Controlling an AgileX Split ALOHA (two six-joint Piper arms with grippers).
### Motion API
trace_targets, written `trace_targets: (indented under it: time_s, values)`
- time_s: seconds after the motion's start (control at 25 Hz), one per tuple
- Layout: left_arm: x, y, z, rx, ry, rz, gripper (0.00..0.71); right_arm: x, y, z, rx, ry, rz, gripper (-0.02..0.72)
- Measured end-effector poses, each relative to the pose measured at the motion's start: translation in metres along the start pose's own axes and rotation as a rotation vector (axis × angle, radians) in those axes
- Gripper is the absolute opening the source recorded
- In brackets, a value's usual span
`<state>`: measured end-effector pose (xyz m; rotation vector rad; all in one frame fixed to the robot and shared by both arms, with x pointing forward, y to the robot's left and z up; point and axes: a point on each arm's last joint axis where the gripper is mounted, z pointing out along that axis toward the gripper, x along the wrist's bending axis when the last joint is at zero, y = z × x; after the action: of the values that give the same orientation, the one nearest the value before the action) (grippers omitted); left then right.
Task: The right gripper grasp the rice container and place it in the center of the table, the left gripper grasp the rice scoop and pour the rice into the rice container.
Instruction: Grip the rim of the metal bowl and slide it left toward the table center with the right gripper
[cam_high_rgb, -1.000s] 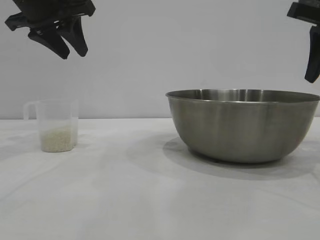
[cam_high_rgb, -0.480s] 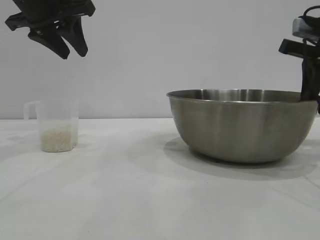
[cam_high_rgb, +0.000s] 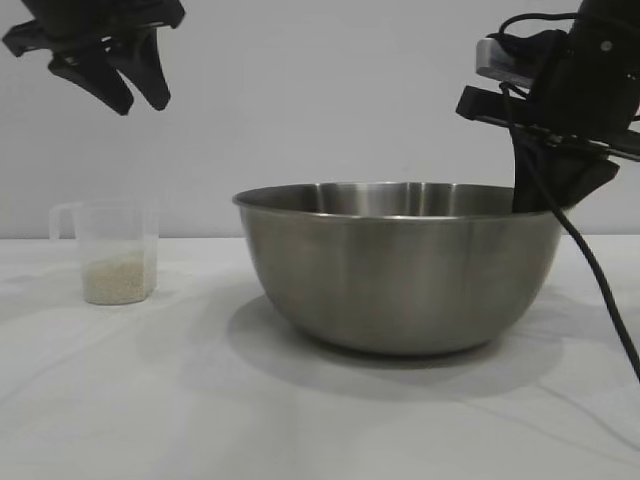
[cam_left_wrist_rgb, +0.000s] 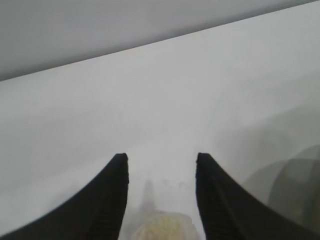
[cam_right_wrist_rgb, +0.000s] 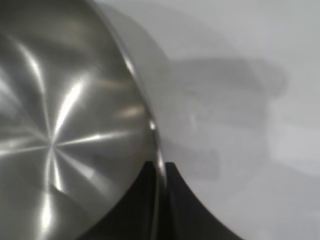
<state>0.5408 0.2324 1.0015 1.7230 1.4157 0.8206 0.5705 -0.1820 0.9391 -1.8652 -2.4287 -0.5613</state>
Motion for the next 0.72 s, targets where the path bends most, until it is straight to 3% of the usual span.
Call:
trace_targets:
  time_s: [0.28,0.32,0.36,0.52,0.6,0.68,0.72]
  values:
    - [-0.023,-0.066,-0.035,-0.101,0.026,0.070,0.258,0.001,-0.001,0.000,0.008,0.004,-0.003,0.000]
    - [-0.025,-0.074,-0.037,-0.110,0.029,0.084,0.258,0.003,-0.001,-0.002,0.003,0.005,-0.008,0.050]
    - [-0.025,-0.080,-0.038,-0.122,0.037,0.093,0.258,0.006,-0.001,-0.003,0.001,0.007,-0.015,0.050]
    - [-0.022,-0.094,-0.035,-0.162,0.089,0.113,0.258,0.018,0.000,-0.009,-0.026,0.015,-0.050,0.050]
    - [-0.022,-0.098,-0.029,-0.159,0.104,0.113,0.258,0.022,0.001,-0.018,-0.057,0.017,-0.060,0.116]
    - [-0.022,-0.104,-0.023,-0.135,0.110,0.106,0.258,0.024,0.002,-0.030,-0.091,0.014,-0.075,0.110]
    - [-0.022,-0.108,-0.020,-0.124,0.115,0.100,0.258,0.026,0.002,-0.039,-0.114,0.011,-0.087,0.167]
